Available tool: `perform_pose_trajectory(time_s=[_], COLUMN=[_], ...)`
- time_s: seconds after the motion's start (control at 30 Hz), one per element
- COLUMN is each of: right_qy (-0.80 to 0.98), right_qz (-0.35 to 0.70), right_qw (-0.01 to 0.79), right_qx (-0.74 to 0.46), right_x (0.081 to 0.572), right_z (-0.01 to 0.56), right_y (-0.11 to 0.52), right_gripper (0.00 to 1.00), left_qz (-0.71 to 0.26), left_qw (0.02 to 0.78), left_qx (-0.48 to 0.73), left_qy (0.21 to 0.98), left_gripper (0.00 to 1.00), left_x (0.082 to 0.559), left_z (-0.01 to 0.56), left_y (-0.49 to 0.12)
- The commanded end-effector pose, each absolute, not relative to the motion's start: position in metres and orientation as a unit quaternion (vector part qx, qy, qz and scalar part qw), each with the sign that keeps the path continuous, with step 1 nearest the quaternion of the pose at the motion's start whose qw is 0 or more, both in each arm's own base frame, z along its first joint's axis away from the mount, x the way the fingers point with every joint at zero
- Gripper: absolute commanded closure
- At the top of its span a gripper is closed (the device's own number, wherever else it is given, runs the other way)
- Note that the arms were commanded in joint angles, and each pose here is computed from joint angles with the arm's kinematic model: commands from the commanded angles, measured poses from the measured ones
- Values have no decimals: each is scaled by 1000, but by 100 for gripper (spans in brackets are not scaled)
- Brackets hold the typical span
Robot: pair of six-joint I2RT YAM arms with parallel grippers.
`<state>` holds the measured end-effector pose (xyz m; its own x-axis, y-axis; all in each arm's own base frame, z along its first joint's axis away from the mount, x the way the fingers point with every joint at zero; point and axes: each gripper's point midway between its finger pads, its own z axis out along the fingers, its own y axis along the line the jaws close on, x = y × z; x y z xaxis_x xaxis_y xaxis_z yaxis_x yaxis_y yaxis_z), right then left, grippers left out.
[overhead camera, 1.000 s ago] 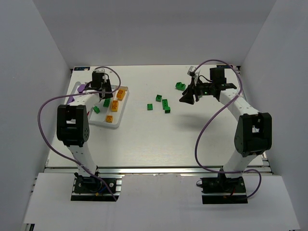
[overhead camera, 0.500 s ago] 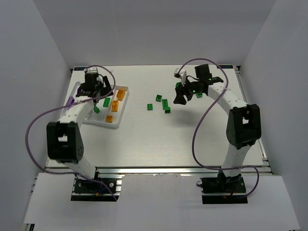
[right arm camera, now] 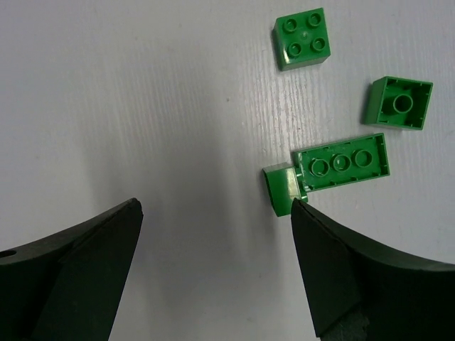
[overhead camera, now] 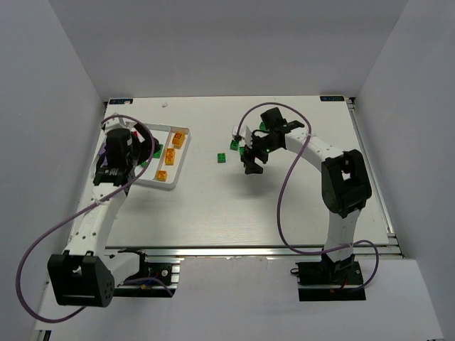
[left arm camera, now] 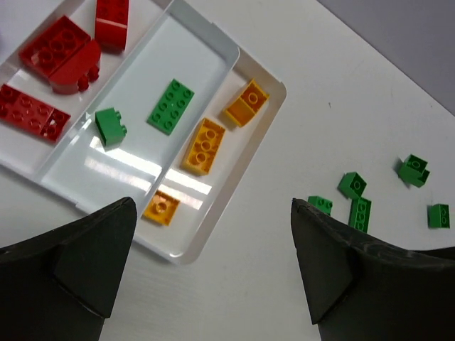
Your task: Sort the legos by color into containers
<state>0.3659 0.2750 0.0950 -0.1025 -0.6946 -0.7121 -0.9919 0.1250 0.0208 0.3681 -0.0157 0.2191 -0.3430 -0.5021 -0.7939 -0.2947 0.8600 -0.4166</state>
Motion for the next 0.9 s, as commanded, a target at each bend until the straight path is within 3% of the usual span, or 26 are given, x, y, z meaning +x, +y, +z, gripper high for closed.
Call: perform_pose_trajectory(time_s=[0.0, 0.43, 0.57, 0.87], right_qy=[591, 513, 529, 549], right_qz=[228, 235, 243, 229], right_qw=[334, 356, 338, 331], right_qx=[-698, -745, -739, -733], right_x=[373, 403, 410, 416], right_z=[106, 80, 73, 56], right_y=[265, 274, 277, 274], right_gripper=[11, 21, 32, 43], left_qz=[-125, -121, -122, -125], left_qw=[514, 501, 499, 499], left_qx=[-256, -269, -272, -272], left_qy=[809, 814, 814, 813], left_gripper=[2, 2, 2, 2], left_x=[346, 304, 303, 304], left_z=[221, 200, 198, 199], left_y=[-21, -18, -18, -19])
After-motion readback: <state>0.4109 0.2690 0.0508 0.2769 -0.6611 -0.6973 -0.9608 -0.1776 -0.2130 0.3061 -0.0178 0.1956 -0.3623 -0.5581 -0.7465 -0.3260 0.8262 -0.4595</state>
